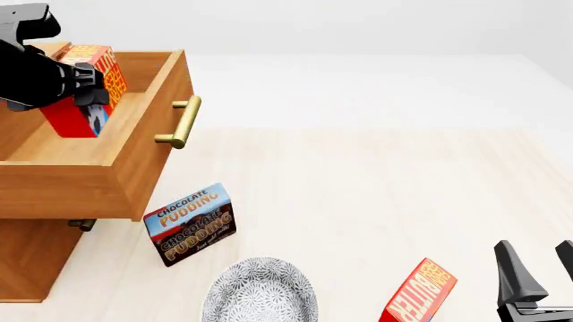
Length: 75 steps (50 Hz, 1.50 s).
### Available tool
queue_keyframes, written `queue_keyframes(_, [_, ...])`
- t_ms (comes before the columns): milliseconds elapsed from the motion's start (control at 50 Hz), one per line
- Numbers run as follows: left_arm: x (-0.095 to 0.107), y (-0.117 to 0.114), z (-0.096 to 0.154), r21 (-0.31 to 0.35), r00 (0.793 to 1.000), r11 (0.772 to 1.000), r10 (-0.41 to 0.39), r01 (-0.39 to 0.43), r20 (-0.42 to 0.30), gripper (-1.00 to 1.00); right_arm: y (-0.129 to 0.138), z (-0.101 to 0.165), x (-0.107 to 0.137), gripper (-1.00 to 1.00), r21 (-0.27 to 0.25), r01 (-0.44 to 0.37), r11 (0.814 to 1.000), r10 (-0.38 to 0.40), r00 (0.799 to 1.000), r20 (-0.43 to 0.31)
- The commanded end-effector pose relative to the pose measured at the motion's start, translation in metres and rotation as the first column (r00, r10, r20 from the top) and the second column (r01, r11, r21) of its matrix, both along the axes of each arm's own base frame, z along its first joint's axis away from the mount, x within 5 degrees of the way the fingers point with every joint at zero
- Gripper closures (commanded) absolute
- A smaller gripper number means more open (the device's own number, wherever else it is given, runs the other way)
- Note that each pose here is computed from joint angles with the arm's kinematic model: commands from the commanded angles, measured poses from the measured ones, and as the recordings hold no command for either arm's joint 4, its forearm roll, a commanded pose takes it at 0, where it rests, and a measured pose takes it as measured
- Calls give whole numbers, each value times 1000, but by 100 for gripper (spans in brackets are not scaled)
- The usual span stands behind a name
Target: Put the butter at the front in the top drawer of the cabinet and close it.
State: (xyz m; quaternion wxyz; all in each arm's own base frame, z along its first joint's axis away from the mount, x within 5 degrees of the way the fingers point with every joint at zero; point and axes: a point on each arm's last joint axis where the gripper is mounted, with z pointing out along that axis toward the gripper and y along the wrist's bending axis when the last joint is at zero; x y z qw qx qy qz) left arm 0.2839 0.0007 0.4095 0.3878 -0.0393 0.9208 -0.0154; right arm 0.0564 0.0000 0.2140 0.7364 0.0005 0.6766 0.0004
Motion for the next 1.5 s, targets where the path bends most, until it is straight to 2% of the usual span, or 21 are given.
queue_keyframes(20, [10,2,-7,6,1000,1000,0,0,11,100,0,0,0,-100,0,0,1000,0,1000,0])
queue_keyframes(200, [17,-2,-10,-5,1000,1000,-2,2,26,100,0,0,0,-100,0,0,1000,0,1000,0])
queue_keyframes(500, [22,1,-23,-1,1000,1000,3,-3,6,100,0,0,0,-100,0,0,1000,0,1000,0])
queue_keyframes(820, [19,10,-33,16,1000,1000,16,-16,-4,100,0,0,0,-100,0,0,1000,0,1000,0])
queue_keyframes(1500, [17,9,-46,11,1000,1000,18,-18,-17,100,0,0,0,-100,0,0,1000,0,1000,1])
